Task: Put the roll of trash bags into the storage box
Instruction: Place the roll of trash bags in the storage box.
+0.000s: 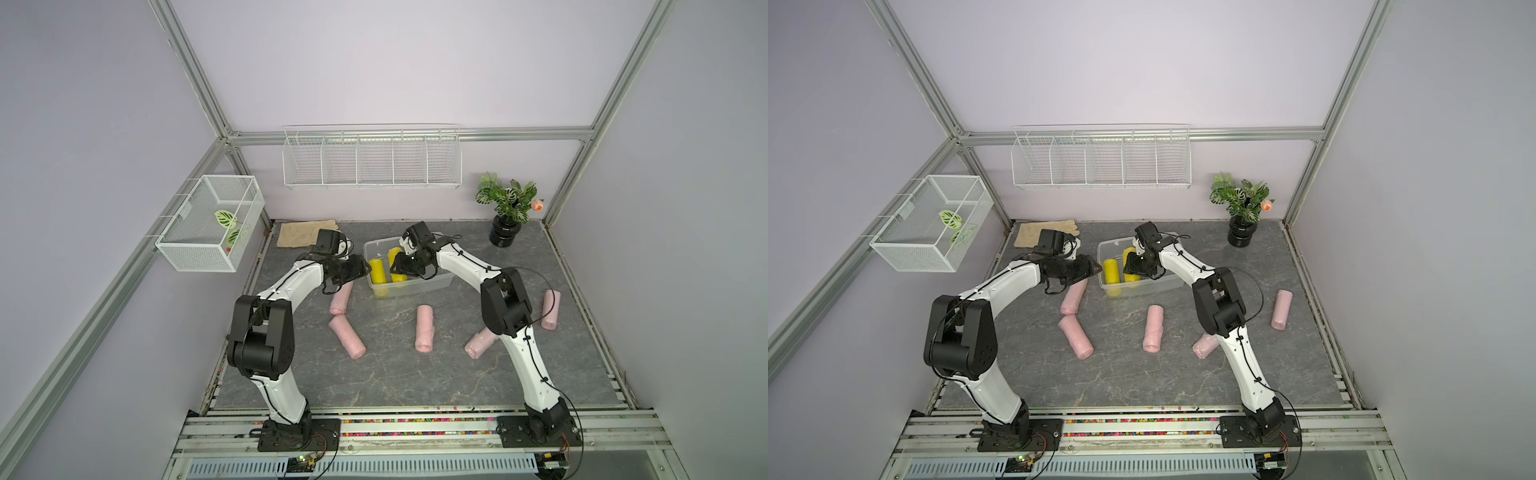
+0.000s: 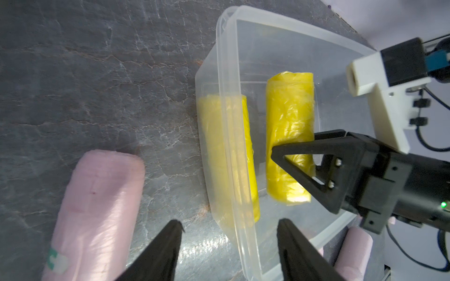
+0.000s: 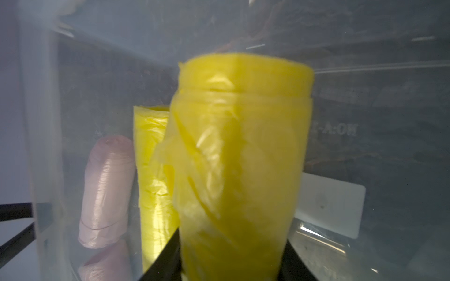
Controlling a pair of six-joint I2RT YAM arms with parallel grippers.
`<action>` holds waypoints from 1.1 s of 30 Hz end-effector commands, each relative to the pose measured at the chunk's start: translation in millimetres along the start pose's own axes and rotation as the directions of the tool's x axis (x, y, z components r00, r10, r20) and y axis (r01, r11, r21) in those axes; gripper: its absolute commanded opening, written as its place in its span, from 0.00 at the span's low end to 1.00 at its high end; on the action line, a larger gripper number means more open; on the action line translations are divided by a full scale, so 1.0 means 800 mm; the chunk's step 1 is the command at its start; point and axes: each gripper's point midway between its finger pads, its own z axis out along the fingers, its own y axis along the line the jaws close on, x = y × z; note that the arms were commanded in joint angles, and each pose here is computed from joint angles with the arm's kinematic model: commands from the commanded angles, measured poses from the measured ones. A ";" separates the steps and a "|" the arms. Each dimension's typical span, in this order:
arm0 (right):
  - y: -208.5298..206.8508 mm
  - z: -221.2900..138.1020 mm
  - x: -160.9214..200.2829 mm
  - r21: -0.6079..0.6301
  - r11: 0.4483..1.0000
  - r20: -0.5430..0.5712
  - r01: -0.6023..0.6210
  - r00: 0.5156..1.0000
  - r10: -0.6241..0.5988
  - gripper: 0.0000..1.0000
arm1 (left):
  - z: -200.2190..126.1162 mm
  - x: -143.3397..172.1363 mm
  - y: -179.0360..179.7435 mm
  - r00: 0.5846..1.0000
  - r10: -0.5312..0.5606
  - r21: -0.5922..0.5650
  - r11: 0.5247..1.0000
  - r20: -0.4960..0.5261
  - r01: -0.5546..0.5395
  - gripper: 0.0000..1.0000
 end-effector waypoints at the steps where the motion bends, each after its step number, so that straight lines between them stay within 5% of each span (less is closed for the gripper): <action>1: 0.017 -0.004 -0.009 -0.050 0.999 0.003 -0.011 1.000 0.011 0.39 | 0.004 -0.007 -0.012 1.000 0.027 0.020 0.999 0.003 -0.027 0.67; 24: 0.015 0.018 0.019 -0.050 0.999 -0.080 -0.015 0.997 0.011 0.45 | 0.010 -0.003 -0.014 1.000 0.025 0.017 1.000 -0.010 -0.025 0.67; 33: 0.023 0.012 0.015 -0.060 0.998 -0.065 -0.010 0.998 0.006 0.59 | 0.009 0.000 -0.014 1.000 0.029 0.011 1.000 -0.012 -0.029 0.67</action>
